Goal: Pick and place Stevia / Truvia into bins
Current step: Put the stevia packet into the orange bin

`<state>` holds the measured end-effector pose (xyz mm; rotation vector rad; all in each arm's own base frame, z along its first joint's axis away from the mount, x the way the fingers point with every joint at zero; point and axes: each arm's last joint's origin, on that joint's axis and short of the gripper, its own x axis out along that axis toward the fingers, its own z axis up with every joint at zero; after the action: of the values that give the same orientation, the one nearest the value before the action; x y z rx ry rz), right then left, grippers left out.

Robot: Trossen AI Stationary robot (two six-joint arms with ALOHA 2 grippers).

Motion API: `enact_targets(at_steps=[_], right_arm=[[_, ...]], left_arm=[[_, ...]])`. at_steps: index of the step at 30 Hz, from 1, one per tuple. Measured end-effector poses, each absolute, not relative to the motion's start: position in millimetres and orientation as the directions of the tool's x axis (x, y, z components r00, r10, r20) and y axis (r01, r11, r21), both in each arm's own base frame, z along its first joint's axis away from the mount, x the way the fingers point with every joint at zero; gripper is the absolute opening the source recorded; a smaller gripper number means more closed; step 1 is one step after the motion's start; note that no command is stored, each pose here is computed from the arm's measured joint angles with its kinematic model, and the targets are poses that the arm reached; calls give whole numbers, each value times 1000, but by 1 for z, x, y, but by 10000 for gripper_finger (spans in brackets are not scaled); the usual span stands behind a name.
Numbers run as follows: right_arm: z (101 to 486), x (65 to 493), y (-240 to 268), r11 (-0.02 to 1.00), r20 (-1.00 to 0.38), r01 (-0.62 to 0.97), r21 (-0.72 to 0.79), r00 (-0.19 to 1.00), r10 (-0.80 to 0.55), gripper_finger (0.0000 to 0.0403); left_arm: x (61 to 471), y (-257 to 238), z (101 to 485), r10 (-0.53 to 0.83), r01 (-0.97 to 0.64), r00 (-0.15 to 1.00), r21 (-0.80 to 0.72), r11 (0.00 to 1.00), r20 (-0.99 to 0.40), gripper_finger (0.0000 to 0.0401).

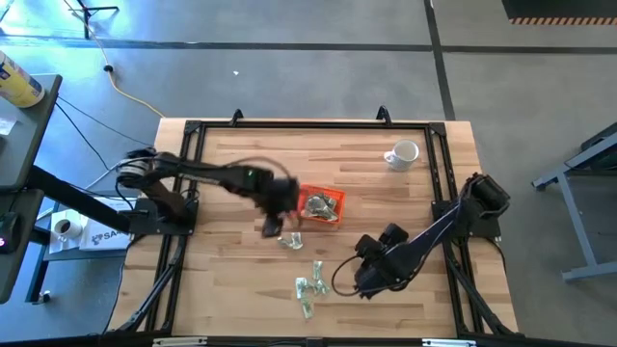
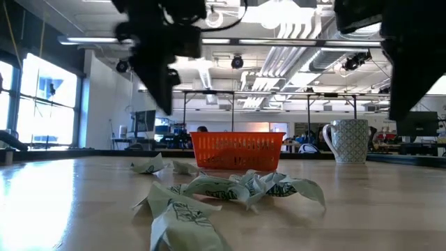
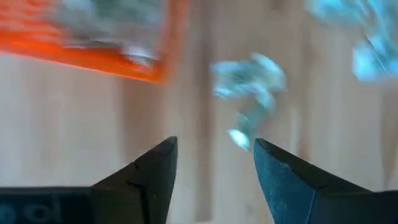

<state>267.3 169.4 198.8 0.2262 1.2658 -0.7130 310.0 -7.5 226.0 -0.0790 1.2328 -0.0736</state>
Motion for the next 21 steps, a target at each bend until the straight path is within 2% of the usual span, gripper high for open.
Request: enact_targets(at_steps=[5,9,13,21], right_arm=[[193,276,152,775,-917,586,-235,130,-376,247],[191,284,143,792,-930,574,-208,135,-342,247],[191,288,140,806,-936,561,-189,144,-320,247],[191,288,140,807,-937,560,-189,145,-319,247]], left_arm=[[297,-45,198,-122,209,329,-53,976,-936,231],[300,-61,178,-71,236,421,33,971,-904,222],[305,-62,179,-87,236,486,35,971,-870,221],[312,-66,150,-130,263,407,-21,965,-904,220]])
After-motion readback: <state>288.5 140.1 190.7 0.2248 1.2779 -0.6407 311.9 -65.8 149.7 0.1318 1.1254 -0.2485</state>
